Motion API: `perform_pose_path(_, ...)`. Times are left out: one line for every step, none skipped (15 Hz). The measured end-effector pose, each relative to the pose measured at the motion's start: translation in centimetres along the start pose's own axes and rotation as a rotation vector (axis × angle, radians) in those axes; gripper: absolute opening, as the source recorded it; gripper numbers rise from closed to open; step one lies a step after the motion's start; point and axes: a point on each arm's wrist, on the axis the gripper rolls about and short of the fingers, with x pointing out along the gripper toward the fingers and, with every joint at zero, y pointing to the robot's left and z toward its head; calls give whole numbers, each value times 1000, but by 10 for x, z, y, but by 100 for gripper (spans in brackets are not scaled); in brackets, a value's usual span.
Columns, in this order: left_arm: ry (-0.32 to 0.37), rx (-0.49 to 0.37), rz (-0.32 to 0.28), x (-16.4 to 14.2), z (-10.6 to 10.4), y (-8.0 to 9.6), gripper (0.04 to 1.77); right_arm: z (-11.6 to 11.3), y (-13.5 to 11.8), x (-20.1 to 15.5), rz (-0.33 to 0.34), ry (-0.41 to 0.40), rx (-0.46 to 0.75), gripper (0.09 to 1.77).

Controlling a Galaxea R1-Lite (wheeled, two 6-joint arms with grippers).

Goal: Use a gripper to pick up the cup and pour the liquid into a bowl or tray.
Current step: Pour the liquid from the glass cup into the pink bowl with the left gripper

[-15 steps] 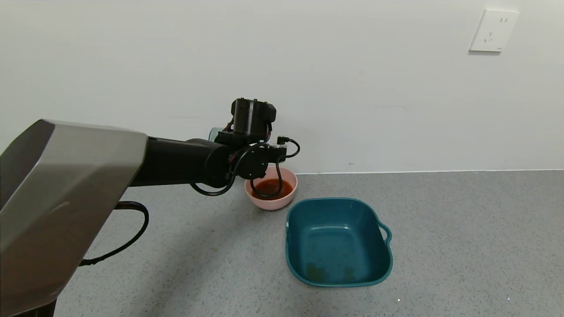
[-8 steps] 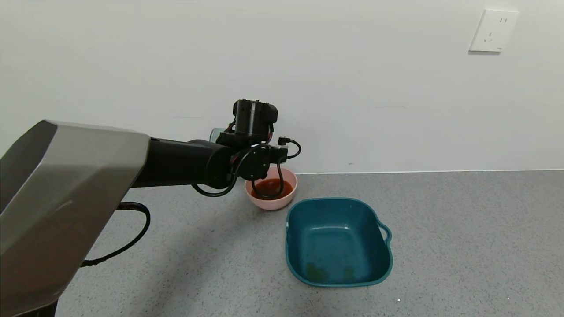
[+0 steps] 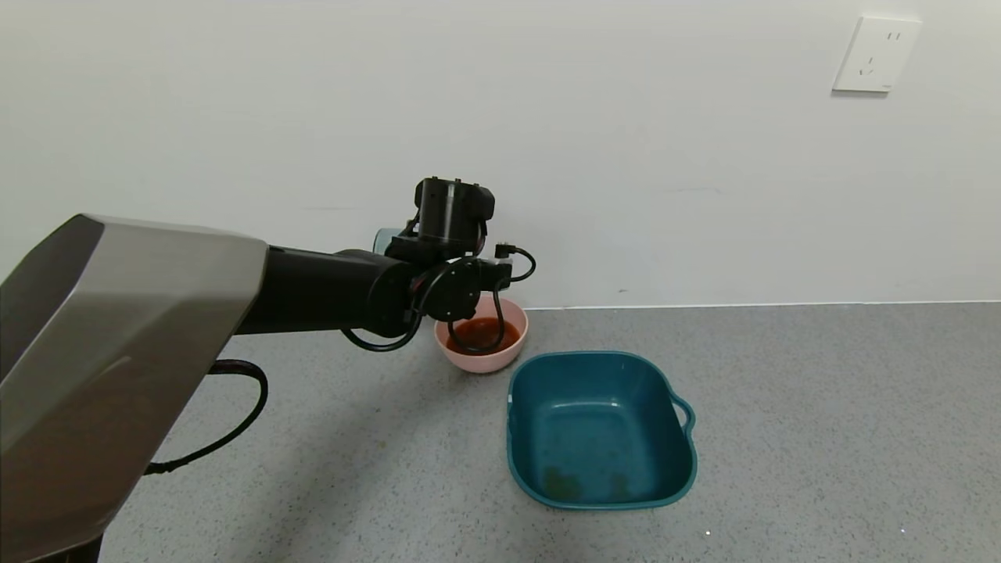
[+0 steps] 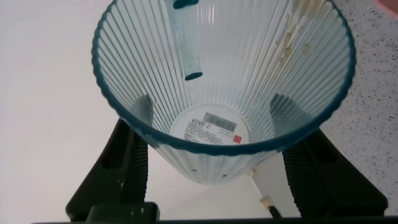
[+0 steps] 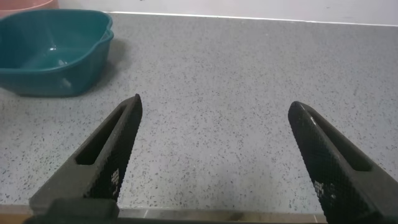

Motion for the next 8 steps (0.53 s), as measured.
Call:
perform_pose_path(-1,-2,1,-1,0,0,125,0,0,0,0,0,0,171)
perform_pose_path(-2,-12,1,-1,0,0,125,0,0,0,0,0,0,171)
perform_pose_path(-4,-29,2,-2,0,0,125,0,0,0,0,0,0,171)
perform_pose_path(-6,-42,2,-2,0,1,125,0,0,0,0,0,0,171)
perform_pose_path(-11,-55,3,-4,1,1,125,0,0,0,0,0,0,171)
perform_pose_path(-20,-77,4,-5,1,2,125,0,0,0,0,0,0,171)
perform_pose_path(-27,-103,3,-6,1,3,125,0,0,0,0,0,0,171)
perform_pose_path(-33,-134,-2,-7,2,2,125,0,0,0,0,0,0,171)
